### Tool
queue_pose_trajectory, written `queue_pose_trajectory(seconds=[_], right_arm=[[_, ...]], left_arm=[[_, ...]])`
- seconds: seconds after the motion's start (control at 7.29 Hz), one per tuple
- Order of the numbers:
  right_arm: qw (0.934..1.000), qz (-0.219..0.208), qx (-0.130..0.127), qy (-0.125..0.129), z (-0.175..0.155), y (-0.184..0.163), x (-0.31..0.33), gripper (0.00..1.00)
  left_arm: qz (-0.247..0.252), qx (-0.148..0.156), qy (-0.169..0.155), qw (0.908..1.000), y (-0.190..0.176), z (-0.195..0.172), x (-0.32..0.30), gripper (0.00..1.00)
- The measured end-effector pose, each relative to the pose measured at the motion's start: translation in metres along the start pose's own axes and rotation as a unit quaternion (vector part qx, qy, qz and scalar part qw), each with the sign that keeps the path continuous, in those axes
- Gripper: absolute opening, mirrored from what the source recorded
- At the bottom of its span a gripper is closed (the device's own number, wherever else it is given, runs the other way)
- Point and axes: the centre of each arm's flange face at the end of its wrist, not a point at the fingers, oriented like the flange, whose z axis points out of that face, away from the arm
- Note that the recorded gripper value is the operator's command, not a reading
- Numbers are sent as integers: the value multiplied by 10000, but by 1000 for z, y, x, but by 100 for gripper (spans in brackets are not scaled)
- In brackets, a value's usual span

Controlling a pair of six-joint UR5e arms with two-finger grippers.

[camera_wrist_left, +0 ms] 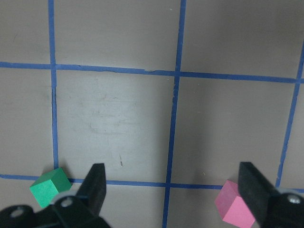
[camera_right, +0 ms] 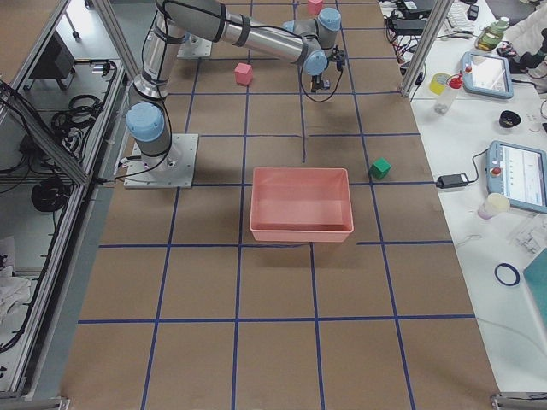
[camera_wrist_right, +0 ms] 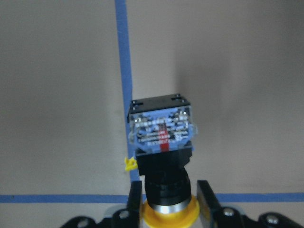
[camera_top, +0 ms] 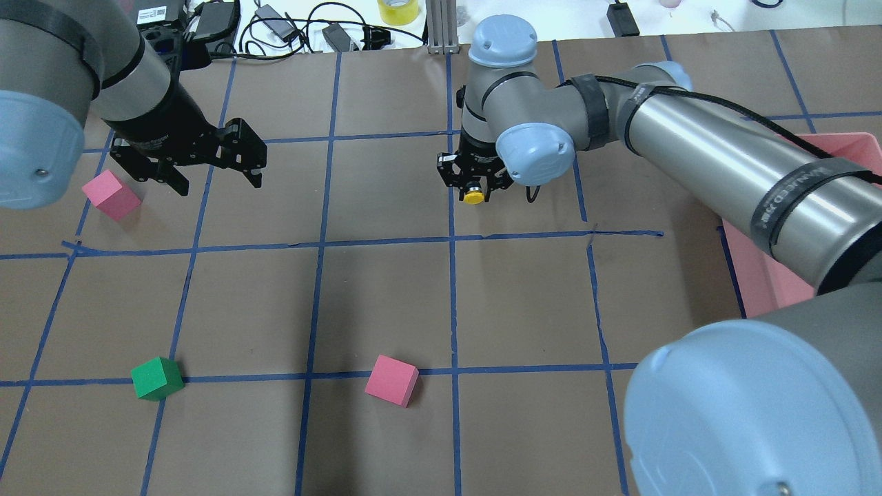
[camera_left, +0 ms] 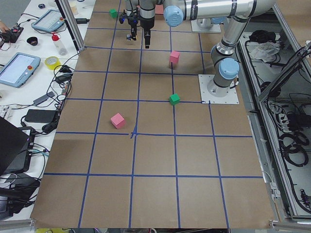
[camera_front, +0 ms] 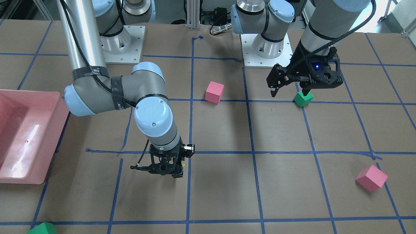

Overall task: Align button upright
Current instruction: 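Lift the button out of the bin and carry it to the table center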

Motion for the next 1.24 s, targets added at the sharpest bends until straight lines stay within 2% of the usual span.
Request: queue_pose_trajectory(seconds=[0.27,0.55,0.96,1.1,1.24], right_arm=[[9994,315,35,159,21,7,-33,0],[9990,356,116,252,39,8,-44,0],[9989,245,227,335,49,9,-51,3],[9990,160,254,321,51,10,-55,25],[9991,51,261,316,52,11,-56,93]], left_arm=[[9,-9,9,10000,-3,6,0,100],[19,-34,1,10000,-3,10,1,100],[-11,-83,-51,10000,-2,17,0,100],[-39,-89,-62,9999,-2,21,0,100],[-57,-65,-64,9999,-4,24,-1,100]])
